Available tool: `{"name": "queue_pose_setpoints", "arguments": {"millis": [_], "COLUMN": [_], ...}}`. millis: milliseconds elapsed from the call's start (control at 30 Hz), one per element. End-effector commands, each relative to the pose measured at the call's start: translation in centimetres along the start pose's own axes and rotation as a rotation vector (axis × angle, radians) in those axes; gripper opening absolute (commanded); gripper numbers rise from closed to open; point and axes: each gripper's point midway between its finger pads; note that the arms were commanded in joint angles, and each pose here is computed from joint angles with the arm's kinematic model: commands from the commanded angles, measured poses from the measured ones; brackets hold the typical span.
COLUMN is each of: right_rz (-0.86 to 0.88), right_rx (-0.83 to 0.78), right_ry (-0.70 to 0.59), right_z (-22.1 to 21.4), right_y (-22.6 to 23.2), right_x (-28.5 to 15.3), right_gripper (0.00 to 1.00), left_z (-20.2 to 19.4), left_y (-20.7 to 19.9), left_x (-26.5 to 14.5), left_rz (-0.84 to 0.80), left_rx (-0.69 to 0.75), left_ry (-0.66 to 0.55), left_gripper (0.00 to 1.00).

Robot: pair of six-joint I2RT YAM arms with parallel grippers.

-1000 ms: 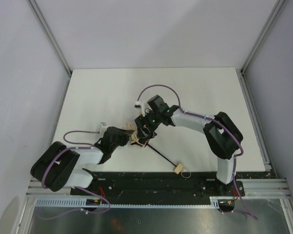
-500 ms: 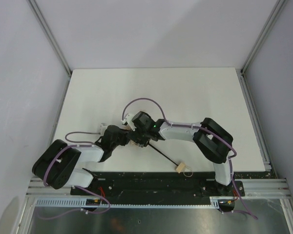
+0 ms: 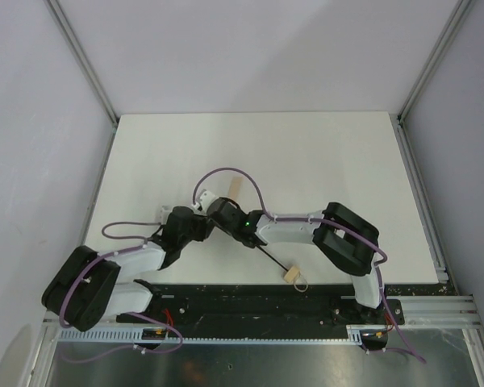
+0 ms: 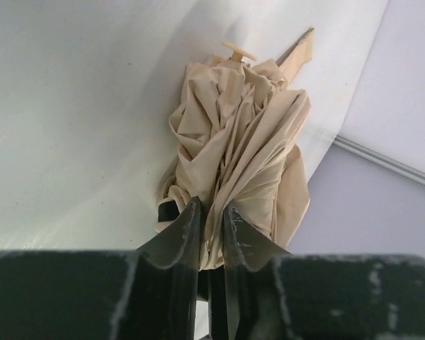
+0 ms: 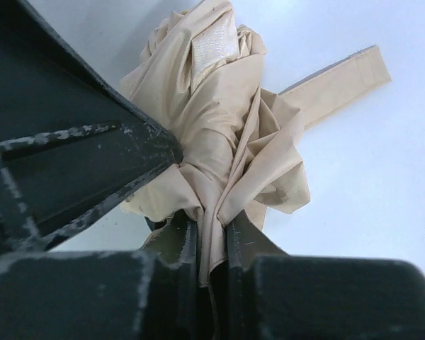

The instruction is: Put away the umbrella

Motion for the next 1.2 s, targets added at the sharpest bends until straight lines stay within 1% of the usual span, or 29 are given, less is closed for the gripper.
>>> {"name": "queue_pose_setpoints", "arguments": {"millis": [0,33,67,133,200,267,400,533,667,767,833,900,1000,1100,1167], "right_rz": [0.187,0.232,0.276,0.361,0.431,0.49,0.604,0.72,0.783,0.822,0.843,0.855,0.865,0.88,0.885], "right_rx": [-0.017,-0.007,0.008,0.049,0.092,0.134,0.228,0.336,0.434,0.49,0.506,0.511,0.521,0.534,0.536], "right_ry": [0.331,0.351,0.366,0.388,0.401,0.415,0.452,0.487,0.514,0.516,0.514,0.51,0.508,0.51,0.506], "right_z": [-12.8,-13.2,-13.4,-13.5,-13.3,-13.2,-13.1,-12.9,-12.6,-12.0,-11.6,-11.3,-10.9,-10.5,-10.1], "right_y": [1.7,2.0,2.3,3.0,3.6,3.8,4.0,4.3,4.2,4.1,4.1,4.0,3.8,3.8,3.9], "right_x": [2.6,2.5,2.3,1.9,1.5,1.2,0.6,0.0,0.1,0.0,-0.2,-0.3,-0.3,-0.6,-0.6], "right_gripper": [0.0,0.0,0.0,0.0,0.0,0.0,0.0,0.0,0.0,0.0,0.0,0.0,0.0,0.0,0.0], "left_z": [-2.1,-1.7,-1.2,-0.4,0.4,1.2,2.9,4.2,4.0,3.4,3.4,3.9,4.2,3.9,3.3], "left_y": [4.2,3.7,3.1,2.1,1.5,1.4,1.9,0.8,-1.1,-1.7,-0.9,0.6,2.6,3.7,4.5], "left_x": [-1.5,-1.6,-1.8,-2.2,-2.7,-3.1,-3.8,-4.0,-3.2,-2.3,-1.8,-1.3,-0.6,0.4,1.1], "left_rz": [0.118,0.096,0.073,0.031,-0.003,-0.028,-0.057,-0.087,-0.12,-0.115,-0.079,-0.024,0.048,0.107,0.134], "left_rx": [0.102,0.109,0.119,0.136,0.148,0.152,0.137,0.148,0.171,0.199,0.188,0.184,0.215,0.268,0.295], "left_ry": [0.104,0.087,0.071,0.045,0.028,0.017,-0.023,-0.064,-0.025,0.014,0.004,-0.045,-0.086,-0.094,-0.08], "left_gripper": [0.31,0.45,0.56,0.74,0.91,0.97,0.99,0.99,1.0,1.0,0.99,0.99,0.99,0.93,0.8]}}
Point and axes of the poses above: each gripper's point midway between its finger pads, its own x axis out along the fingers, its own y axis along the line the jaws close on, z = x × y, and after that the axes turned 15 degrees about x, right-handed
